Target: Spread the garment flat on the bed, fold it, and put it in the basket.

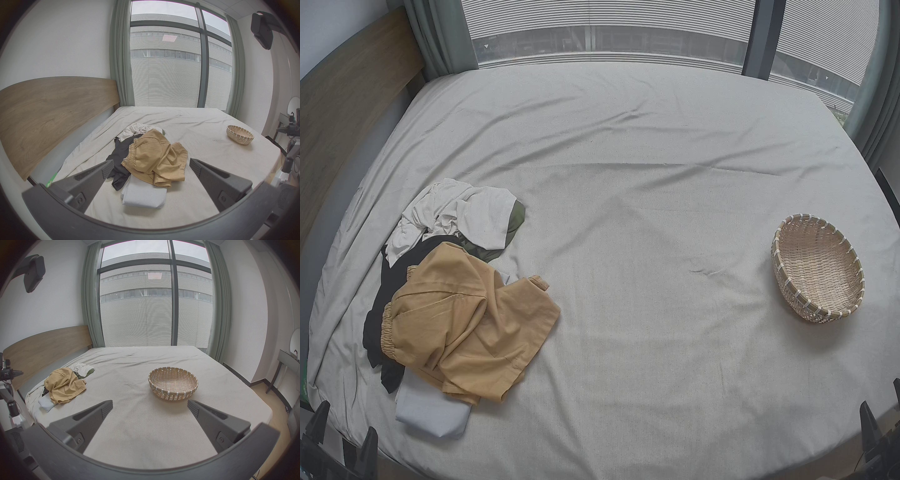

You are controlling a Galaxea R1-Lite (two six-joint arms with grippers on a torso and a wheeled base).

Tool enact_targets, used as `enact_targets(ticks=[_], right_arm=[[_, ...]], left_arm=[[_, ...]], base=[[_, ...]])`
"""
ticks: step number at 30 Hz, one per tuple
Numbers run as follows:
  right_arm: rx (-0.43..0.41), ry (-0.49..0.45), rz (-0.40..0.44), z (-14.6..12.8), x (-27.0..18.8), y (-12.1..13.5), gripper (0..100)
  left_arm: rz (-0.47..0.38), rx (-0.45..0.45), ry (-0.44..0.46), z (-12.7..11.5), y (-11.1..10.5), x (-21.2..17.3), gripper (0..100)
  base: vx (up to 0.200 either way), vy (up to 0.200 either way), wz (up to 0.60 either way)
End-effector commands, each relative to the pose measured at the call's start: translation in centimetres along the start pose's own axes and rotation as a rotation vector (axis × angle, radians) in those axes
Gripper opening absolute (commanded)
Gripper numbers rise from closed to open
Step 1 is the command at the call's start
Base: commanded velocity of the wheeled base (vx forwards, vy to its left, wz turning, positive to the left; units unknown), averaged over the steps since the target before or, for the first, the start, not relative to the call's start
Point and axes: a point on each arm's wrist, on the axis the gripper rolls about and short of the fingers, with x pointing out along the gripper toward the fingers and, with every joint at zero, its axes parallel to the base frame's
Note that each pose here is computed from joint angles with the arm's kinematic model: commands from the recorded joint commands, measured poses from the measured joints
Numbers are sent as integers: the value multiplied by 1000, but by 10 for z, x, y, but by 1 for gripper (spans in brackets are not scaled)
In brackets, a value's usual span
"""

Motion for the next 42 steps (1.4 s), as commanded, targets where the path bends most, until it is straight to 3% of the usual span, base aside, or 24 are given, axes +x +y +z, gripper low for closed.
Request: enact_targets(ticks=[1,34,35,36,37,38,39,40,42], right_arm=[[1,6,1,-5,0,0,100],[1,6,0,-5,0,0,100],[3,6,1,-5,0,0,100],[3,6,1,-5,0,0,100],[1,6,1,-5,0,0,100],[1,6,0,-5,0,0,100],[1,6,0,-5,0,0,100],[1,6,-2,-5,0,0,100],[3,6,1,-5,0,0,100]], left_arm=[[-8,6,1,-5,0,0,100],[-3,34,-14,-3,0,0,100],[8,32,-81,9,0,-3,100],[8,32,-81,9,0,-3,100],[24,29,-310,84,0,-13,100],[22,29,-317,92,0,-12,100],[-4,27,-264,107,1,1,100],[-7,28,-258,107,1,2,100],[-90,10,-135,96,1,19,100]], base=[[0,0,0],[0,0,0],[0,0,0],[0,0,0],[0,0,0],[0,0,0],[0,0,0],[0,0,0],[0,0,0]])
